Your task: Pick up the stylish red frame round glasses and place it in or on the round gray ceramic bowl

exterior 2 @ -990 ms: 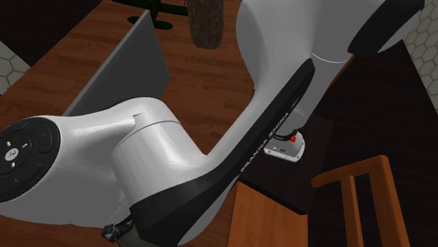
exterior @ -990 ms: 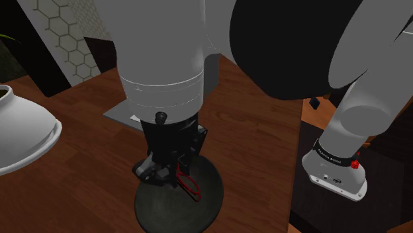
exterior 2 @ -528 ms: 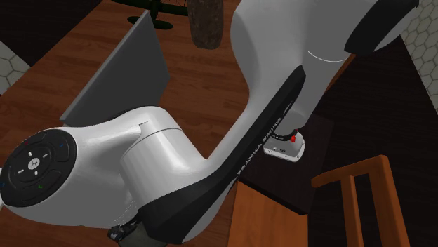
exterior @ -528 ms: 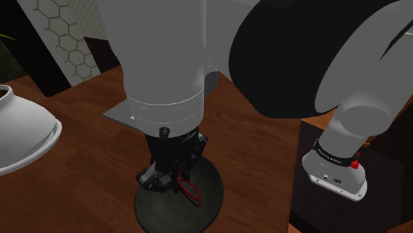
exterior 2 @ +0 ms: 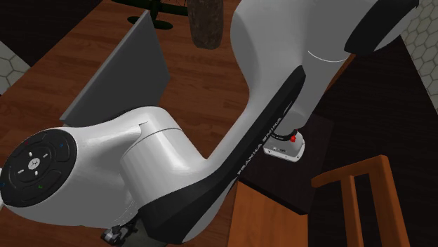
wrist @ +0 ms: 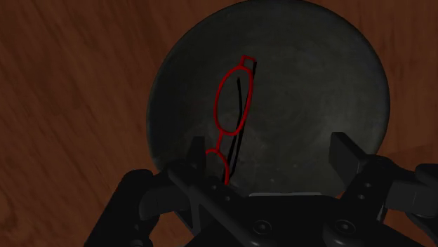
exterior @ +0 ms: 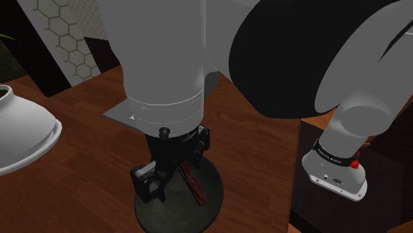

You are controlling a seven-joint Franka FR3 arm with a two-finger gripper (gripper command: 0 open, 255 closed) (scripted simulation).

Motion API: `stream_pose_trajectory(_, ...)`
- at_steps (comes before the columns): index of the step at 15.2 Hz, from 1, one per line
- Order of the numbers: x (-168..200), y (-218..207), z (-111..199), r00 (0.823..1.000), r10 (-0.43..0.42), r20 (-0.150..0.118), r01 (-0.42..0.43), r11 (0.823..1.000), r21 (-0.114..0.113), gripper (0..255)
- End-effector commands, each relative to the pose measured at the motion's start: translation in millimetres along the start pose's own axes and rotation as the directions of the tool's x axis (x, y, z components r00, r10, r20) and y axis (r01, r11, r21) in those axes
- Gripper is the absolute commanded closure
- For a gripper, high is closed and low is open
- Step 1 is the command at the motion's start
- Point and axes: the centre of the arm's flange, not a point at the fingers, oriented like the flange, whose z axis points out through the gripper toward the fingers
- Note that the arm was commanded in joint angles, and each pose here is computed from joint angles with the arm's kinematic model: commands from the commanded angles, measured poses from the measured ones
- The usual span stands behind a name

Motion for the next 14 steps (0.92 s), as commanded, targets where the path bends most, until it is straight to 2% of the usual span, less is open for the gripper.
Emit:
stream_pose_trajectory(1,0.0,0.0,0.0,1.000,0.000,0.000,0.000,1.000,0.000,0)
stream_pose_trajectory(2,0.0,0.0,0.0,1.000,0.000,0.000,0.000,1.000,0.000,0)
stream_pose_trajectory(6,0.0,0.0,-49.9,1.000,0.000,0.000,0.000,1.000,0.000,0)
stream_pose_trajectory(14,0.0,0.0,-49.9,1.000,0.000,0.000,0.000,1.000,0.000,0)
